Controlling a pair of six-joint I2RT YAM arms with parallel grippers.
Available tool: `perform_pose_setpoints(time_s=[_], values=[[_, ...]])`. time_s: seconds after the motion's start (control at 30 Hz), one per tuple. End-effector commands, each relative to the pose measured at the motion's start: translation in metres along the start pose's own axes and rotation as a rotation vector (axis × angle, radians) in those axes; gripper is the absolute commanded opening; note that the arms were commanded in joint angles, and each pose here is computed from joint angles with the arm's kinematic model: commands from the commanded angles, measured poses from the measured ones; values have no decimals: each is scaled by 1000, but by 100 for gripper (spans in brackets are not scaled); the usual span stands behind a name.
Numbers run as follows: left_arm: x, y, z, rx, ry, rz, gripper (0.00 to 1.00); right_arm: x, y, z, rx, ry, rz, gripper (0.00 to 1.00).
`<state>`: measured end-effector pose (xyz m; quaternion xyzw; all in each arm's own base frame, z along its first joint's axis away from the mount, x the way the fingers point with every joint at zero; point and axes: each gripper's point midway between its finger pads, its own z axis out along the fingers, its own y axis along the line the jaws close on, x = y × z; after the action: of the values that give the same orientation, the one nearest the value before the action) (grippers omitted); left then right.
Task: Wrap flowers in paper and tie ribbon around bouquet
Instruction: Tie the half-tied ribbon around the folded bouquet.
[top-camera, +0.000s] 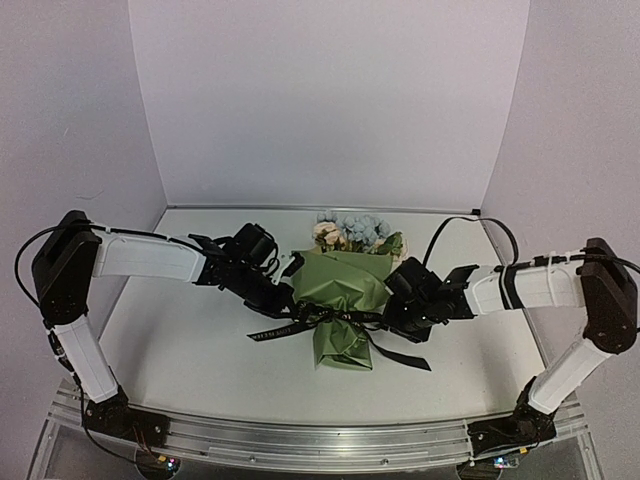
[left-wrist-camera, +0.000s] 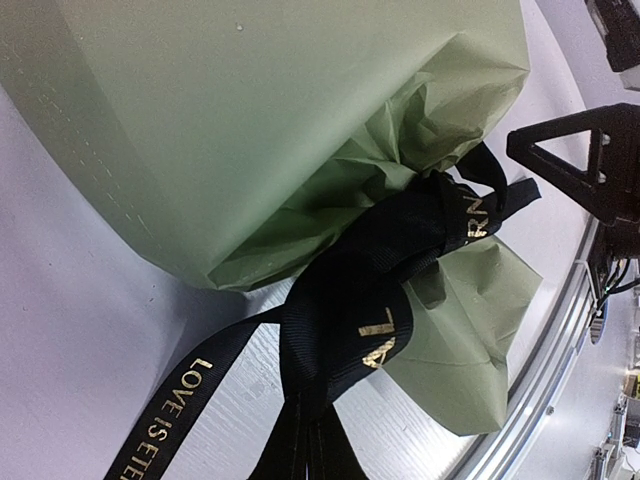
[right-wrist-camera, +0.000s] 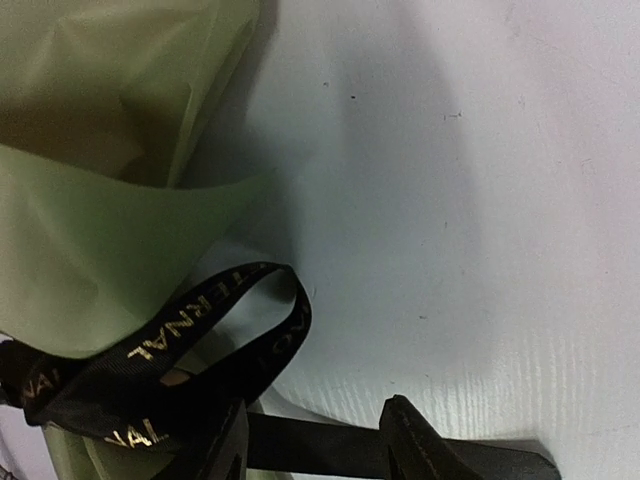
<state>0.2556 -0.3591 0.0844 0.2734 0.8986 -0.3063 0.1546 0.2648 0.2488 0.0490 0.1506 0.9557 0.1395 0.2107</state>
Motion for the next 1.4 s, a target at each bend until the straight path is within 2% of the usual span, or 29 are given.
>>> perform_pose_setpoints(time_s=[0.0, 0.27, 0.4, 0.53, 0.67, 0.93, 1.37], values=[[-7, -5, -4, 15, -17, 16, 0, -7, 7, 17, -40, -34, 151, 44], [-8, -6, -5, 23, -22, 17, 0, -1, 5, 36, -34, -27, 247, 40], [-7, -7, -6, 23, -23, 16, 0, 2, 4, 46, -31, -22, 280, 33], [-6, -6, -6, 23, -21, 17, 0, 5, 1, 50, -27, -20, 296, 21], [-4, -2, -5, 6, -18, 9, 0, 0, 0, 43, -34, -41, 269, 0], [7, 26, -4, -93, -14, -78, 0, -18, -19, 10, 82, -104, 52, 0], [13, 59, -10, -148, -30, -202, 0, -34, -36, -10, 289, -99, -287, 0]])
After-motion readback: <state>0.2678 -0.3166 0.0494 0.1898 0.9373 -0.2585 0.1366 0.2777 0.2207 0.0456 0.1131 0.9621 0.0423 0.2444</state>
